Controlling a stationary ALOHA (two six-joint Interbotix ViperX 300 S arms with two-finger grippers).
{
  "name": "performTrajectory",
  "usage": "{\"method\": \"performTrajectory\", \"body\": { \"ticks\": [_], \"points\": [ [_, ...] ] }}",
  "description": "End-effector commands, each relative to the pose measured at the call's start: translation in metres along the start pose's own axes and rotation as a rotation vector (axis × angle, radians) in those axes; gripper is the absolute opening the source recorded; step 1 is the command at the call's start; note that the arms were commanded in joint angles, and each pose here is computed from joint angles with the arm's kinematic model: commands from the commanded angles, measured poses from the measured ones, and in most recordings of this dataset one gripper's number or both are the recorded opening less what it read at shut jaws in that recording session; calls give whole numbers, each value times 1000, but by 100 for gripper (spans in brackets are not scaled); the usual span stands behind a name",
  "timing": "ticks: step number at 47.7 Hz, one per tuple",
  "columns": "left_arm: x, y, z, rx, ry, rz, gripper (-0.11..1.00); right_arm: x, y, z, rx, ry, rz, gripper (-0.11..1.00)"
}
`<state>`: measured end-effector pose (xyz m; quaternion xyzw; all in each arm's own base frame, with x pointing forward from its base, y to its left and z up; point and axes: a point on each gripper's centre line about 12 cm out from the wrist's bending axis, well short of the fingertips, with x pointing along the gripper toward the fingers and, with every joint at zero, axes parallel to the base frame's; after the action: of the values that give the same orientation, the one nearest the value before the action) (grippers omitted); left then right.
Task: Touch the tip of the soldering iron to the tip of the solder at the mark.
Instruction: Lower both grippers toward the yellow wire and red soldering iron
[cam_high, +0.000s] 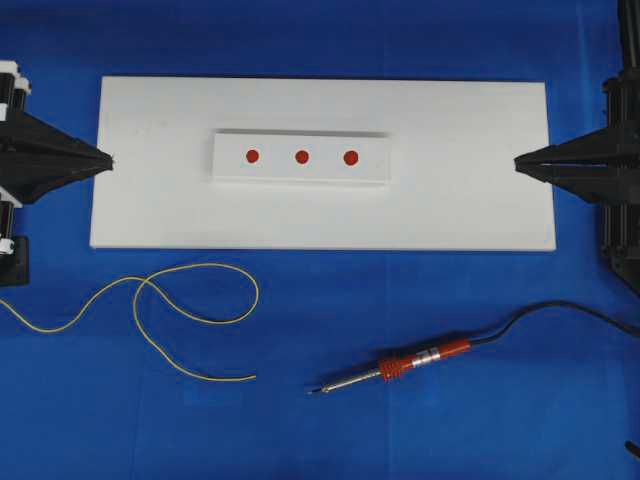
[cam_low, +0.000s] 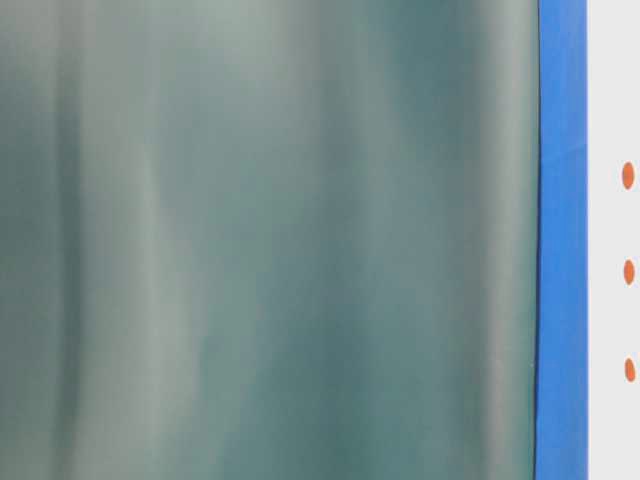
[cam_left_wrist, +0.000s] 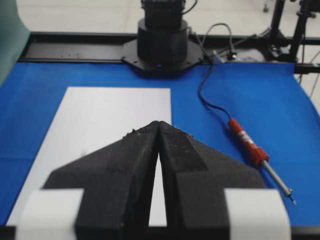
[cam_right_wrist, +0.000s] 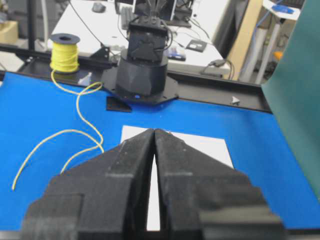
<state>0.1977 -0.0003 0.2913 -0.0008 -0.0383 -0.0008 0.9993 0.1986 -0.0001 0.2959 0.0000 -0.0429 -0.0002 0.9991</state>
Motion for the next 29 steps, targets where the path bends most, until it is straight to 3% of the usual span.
{"method": "performTrajectory", "body": {
  "ticks": [1,11,20,24,29],
  "points": [
    [3,-2,5,-7,-6,-8,1,3,2,6,9,-14,10,0],
    [4,-13,1,-12,14,-66,1,14,15,-4,67,83,67,-6],
    [6,-35,-10,-9,60,-169,1,20,32,-14,117,129,138,-6],
    [7,-47,-23,-8,109,-224,1,21,45,-20,127,151,190,-2],
    [10,-59,-35,-11,150,-274,2,22,58,-27,141,176,242,10]
  ]
}}
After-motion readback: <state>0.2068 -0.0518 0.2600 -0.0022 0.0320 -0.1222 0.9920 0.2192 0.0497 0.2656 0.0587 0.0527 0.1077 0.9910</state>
